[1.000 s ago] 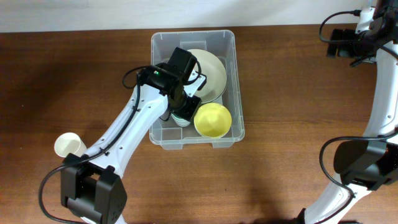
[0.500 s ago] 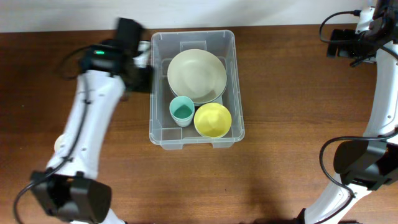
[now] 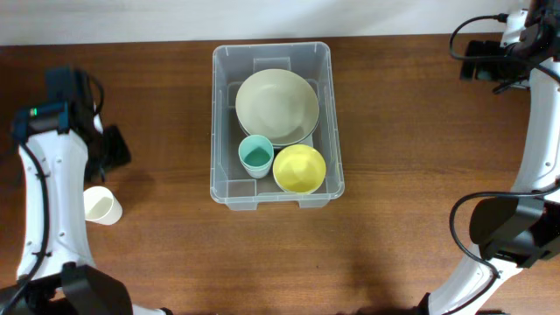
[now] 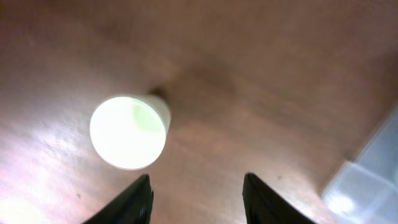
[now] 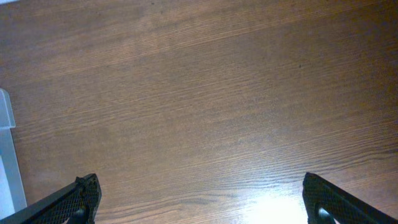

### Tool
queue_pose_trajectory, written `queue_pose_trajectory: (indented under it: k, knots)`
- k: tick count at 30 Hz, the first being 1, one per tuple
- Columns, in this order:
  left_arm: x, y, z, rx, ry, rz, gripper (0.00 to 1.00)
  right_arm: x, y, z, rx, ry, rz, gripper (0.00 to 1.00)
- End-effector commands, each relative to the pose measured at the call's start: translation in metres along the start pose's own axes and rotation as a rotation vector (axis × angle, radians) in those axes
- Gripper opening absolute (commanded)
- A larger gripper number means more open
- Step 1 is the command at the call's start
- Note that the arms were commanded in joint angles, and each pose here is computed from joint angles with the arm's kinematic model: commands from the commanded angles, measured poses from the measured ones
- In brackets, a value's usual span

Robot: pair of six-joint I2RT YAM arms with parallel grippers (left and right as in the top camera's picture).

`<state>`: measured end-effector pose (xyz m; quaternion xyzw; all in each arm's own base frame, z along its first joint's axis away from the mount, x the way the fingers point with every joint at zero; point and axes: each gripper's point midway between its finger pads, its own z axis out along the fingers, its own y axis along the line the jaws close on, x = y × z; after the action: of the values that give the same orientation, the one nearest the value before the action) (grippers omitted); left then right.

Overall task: Pack container
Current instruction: 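Release the mint cup and move the left gripper to the cream cup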

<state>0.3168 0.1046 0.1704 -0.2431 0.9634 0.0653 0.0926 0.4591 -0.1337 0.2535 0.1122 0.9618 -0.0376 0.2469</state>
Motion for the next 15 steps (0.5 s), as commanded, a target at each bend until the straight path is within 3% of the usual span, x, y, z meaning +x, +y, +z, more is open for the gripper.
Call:
queue_pose_trajectory:
  k: [1, 7, 15]
  knots:
    - [0.022, 0.010, 0.031, 0.074, 0.015, -0.110, 0.49, -0.004, 0.000, -0.012, -0.003, -0.030, 0.010, 0.99]
    - [0.026, 0.034, 0.078, 0.054, -0.022, -0.196, 0.50, -0.004, 0.000, -0.012, -0.003, -0.030, 0.010, 0.99]
    - [0.032, 0.034, 0.110, 0.054, -0.035, -0.203, 0.49, -0.004, 0.000, -0.012, -0.003, -0.030, 0.010, 0.99]
